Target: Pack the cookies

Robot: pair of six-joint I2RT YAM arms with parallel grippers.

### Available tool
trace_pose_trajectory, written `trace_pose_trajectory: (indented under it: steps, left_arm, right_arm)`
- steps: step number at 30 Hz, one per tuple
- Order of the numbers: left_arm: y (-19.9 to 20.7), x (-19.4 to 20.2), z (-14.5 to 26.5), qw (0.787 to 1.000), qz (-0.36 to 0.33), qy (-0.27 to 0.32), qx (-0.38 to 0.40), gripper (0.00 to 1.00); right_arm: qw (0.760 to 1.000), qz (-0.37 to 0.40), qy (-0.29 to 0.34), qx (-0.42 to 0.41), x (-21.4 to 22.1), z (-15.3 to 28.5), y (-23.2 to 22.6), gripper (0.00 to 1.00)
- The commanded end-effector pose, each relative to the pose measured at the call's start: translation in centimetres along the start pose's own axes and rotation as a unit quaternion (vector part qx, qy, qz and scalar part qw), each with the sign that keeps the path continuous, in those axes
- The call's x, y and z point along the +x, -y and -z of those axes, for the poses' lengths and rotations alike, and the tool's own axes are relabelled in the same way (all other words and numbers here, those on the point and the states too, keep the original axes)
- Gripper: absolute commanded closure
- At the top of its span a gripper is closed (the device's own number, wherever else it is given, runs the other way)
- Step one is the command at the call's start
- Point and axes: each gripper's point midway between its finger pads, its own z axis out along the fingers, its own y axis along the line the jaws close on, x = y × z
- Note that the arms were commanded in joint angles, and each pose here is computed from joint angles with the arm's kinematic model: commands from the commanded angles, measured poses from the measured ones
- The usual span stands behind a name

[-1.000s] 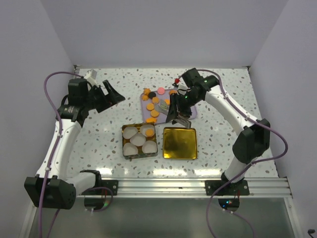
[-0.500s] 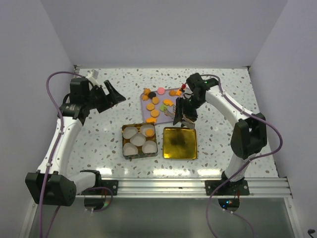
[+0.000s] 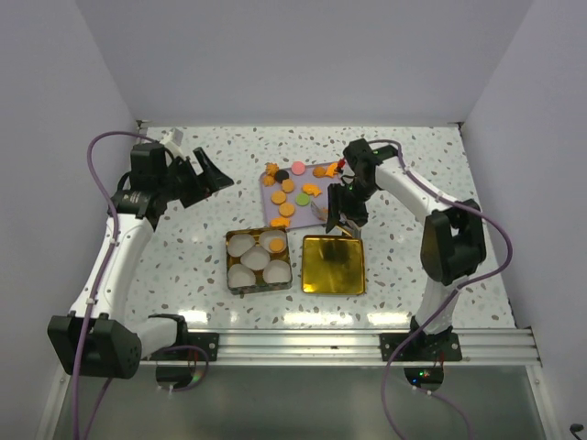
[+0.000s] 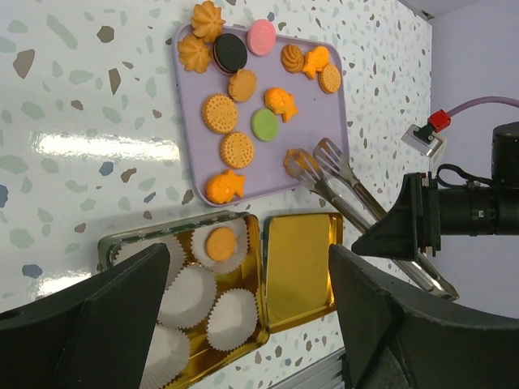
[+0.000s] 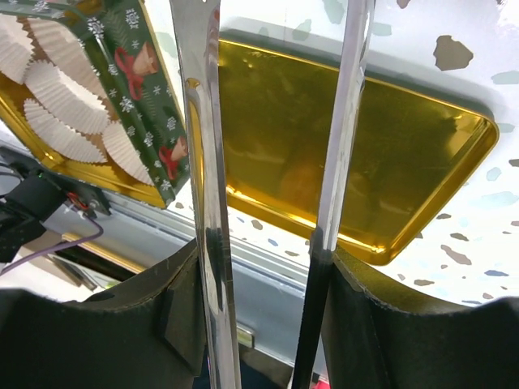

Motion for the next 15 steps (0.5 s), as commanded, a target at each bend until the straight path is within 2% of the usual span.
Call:
trace_pose_trajectory:
  steps: [1, 15]
  left_arm:
    - [0.3, -0.8, -0.2, 1.000, -0.017, 0.013, 0.012, 0.15]
    - [0.1, -0.6, -0.6, 1.000, -0.008, 0.012, 0.012, 0.15]
  right_arm:
    - [1.000, 0.015, 0.007, 0.011, -0.4, 0.1, 0.4, 0.48]
    - [1.000, 0.005, -0.026, 0.010, 1.0, -1.1, 1.1, 0.47]
